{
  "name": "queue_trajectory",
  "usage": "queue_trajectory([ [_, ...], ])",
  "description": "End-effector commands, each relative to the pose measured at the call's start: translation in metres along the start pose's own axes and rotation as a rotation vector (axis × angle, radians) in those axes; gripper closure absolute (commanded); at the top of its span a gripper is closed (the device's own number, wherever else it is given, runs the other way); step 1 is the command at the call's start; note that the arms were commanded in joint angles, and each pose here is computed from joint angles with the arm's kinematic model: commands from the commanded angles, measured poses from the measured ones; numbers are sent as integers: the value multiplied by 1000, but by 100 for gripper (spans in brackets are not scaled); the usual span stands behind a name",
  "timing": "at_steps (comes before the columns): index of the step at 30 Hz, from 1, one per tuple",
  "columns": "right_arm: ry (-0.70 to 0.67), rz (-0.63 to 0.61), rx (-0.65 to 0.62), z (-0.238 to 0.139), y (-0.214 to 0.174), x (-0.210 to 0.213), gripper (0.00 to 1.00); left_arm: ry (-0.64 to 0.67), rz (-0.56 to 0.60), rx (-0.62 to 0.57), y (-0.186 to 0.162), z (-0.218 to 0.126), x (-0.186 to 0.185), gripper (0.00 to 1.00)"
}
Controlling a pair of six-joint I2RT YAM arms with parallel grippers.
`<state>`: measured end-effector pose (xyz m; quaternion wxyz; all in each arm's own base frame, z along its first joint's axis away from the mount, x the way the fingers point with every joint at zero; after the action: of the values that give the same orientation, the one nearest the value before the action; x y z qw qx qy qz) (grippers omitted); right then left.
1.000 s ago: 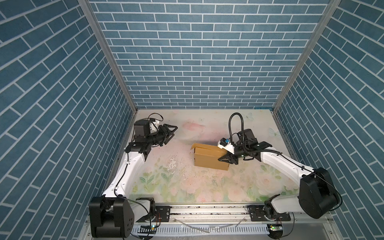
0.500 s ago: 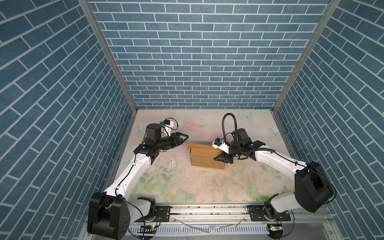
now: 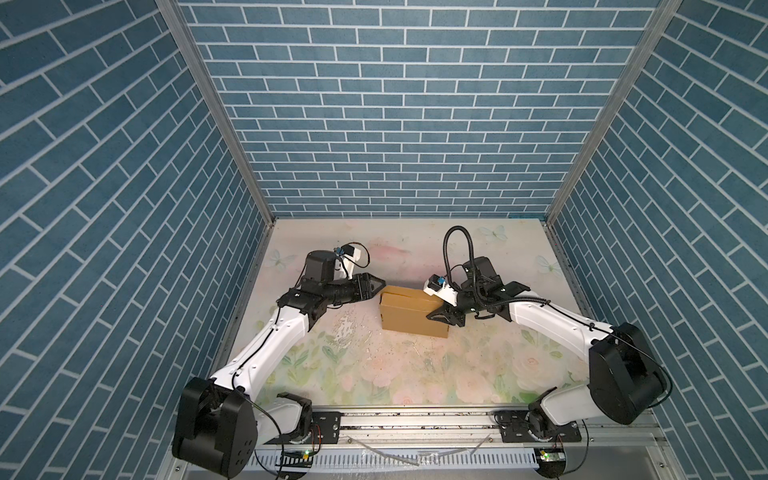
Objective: Fold the paper box
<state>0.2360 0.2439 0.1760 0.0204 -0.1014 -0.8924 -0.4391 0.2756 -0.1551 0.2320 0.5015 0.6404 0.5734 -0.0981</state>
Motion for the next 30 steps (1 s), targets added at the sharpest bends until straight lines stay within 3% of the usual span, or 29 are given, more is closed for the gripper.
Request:
queue_trajectory([
  [1,-9,33,25,1,-9,4,82,39,21,15,-6,3,4,45],
  [11,-12,41,26,1,-11,4,82,37,14,24,-9,9,4,48],
  [24,-11,50,23,2,-10,3,82,34,-5,24,-14,22,2,62],
  [30,-11,55,26,1,-11,4,82,55,1,13,-12,21,2,64],
])
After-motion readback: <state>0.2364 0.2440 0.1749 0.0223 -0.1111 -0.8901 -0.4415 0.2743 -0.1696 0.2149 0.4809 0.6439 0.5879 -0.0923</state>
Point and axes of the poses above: each gripper's point midway between its finger pads, its own z axis out along the fingers, its own x axis along the line the jaws close on, y = z × x, the point moved 6 cm from there along -z, back along the fingers, and after that the axes turned 2 degrees about z, right-handed, at the moved point
